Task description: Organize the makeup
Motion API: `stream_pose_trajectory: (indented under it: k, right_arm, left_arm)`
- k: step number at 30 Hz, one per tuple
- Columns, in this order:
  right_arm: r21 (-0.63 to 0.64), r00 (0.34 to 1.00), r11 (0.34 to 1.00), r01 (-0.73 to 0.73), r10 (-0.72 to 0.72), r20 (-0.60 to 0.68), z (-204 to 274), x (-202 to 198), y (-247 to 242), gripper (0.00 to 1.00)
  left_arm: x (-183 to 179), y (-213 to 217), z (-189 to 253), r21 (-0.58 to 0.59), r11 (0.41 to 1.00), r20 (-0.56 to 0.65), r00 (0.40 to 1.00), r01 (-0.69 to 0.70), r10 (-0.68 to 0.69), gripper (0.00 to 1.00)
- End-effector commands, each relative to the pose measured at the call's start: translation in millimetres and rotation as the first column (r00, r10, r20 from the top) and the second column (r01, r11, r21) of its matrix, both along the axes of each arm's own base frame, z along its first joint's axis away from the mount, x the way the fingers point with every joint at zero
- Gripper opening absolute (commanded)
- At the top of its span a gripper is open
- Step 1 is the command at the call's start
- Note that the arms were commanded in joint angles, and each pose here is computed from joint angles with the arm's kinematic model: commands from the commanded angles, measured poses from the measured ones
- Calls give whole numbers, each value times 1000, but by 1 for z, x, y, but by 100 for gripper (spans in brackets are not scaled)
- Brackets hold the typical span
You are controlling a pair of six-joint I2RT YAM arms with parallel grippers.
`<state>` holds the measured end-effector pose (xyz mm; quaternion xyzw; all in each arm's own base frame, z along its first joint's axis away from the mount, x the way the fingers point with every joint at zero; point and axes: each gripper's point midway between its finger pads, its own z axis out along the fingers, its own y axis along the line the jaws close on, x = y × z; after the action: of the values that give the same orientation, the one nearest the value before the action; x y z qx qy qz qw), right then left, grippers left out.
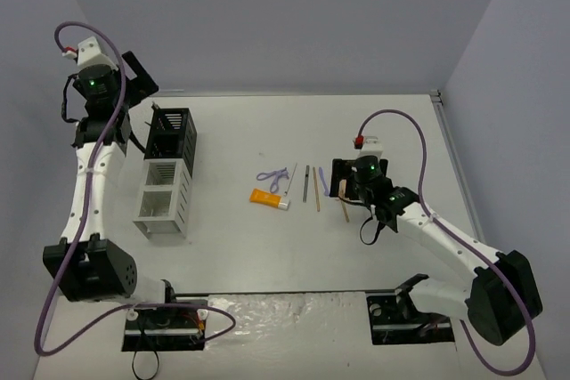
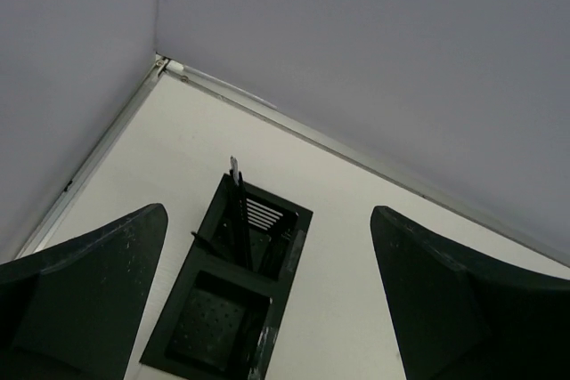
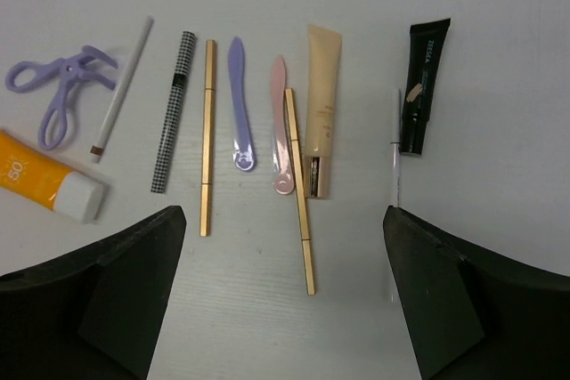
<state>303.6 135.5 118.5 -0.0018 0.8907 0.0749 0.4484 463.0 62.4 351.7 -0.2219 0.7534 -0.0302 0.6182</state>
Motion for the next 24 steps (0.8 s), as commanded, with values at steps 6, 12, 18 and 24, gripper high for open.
stream_pose_trajectory:
  k: [6, 12, 18, 24]
  right_arm:
    - [-28, 961, 982, 188, -190, -200, -53, -2, -41, 78]
    - [-29, 933, 978, 207, -206, -293, -74, 3, -55, 75]
    - [-60, 905, 975, 213, -220, -365, -98, 3, -60, 66]
    - [-93, 888, 972, 217, -236, -395, -111, -2, -65, 45]
  left_arm:
    - [-85, -68, -37, -105, 942, -177, 926, 319, -333, 97]
    - [-117, -82, -68, -122, 916, -219, 890, 381, -400, 97]
    - [-123, -88, -61, -128, 906, -190, 887, 404, -422, 97]
    - [-125, -89, -58, -134, 903, -181, 886, 408, -427, 97]
